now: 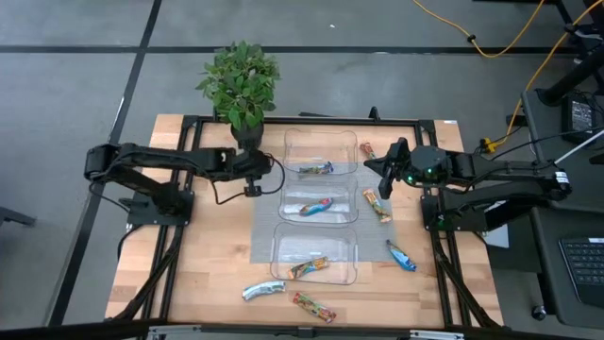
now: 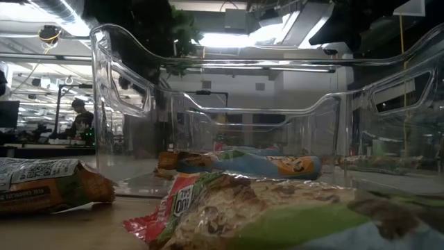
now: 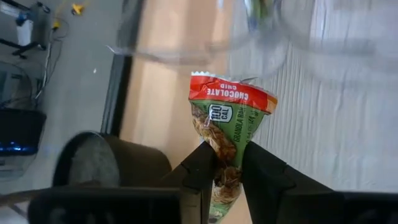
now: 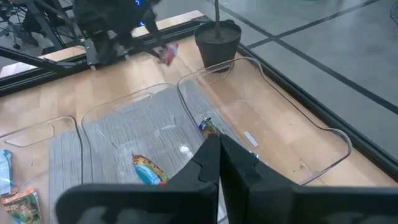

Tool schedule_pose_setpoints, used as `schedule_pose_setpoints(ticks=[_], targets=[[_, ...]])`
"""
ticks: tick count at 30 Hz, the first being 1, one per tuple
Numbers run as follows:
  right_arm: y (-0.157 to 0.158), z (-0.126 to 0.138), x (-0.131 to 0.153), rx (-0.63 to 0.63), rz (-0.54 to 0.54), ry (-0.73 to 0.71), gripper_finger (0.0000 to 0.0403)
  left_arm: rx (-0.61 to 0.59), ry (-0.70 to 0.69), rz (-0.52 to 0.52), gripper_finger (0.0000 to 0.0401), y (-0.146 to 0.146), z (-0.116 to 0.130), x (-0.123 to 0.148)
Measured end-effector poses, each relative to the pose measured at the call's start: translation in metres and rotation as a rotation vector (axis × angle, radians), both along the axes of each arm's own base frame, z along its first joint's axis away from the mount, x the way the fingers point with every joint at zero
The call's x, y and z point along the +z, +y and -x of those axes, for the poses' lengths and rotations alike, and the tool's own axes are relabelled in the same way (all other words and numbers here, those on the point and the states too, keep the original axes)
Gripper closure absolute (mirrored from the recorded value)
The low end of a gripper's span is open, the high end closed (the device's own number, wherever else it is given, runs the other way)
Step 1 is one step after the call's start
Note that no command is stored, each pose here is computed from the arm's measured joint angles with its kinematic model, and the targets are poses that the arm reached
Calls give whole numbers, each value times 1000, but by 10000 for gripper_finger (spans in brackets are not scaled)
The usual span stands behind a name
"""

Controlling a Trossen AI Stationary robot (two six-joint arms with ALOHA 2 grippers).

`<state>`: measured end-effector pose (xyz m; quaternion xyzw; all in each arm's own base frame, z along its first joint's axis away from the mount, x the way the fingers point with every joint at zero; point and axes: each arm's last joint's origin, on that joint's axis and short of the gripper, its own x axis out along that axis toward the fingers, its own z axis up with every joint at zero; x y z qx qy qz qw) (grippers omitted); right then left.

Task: Pick and place Granola Bars by type
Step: Put the red granola bar into the middle transparent bin

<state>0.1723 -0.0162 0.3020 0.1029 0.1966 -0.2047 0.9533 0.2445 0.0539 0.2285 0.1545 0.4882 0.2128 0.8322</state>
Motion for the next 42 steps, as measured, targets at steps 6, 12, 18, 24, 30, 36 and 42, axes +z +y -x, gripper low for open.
schedule_pose_setpoints(ticks=[6,12,18,24,30,36,42], targets=[[0,0,0,1,2,2,395,2,-156,27,336,-18,-3,44],[0,0,0,21,41,18,395,-47,-306,47,339,-34,-5,90],[0,0,0,25,50,18,395,-69,-466,87,340,-46,-6,136],[0,0,0,33,67,25,395,-117,-605,146,340,-56,-2,177],[0,0,0,35,71,26,395,-146,-689,167,340,-61,-5,206],[0,0,0,45,90,35,395,-210,-665,208,340,-65,-33,217],[0,0,0,44,90,35,395,-246,-526,237,340,-63,-75,204]])
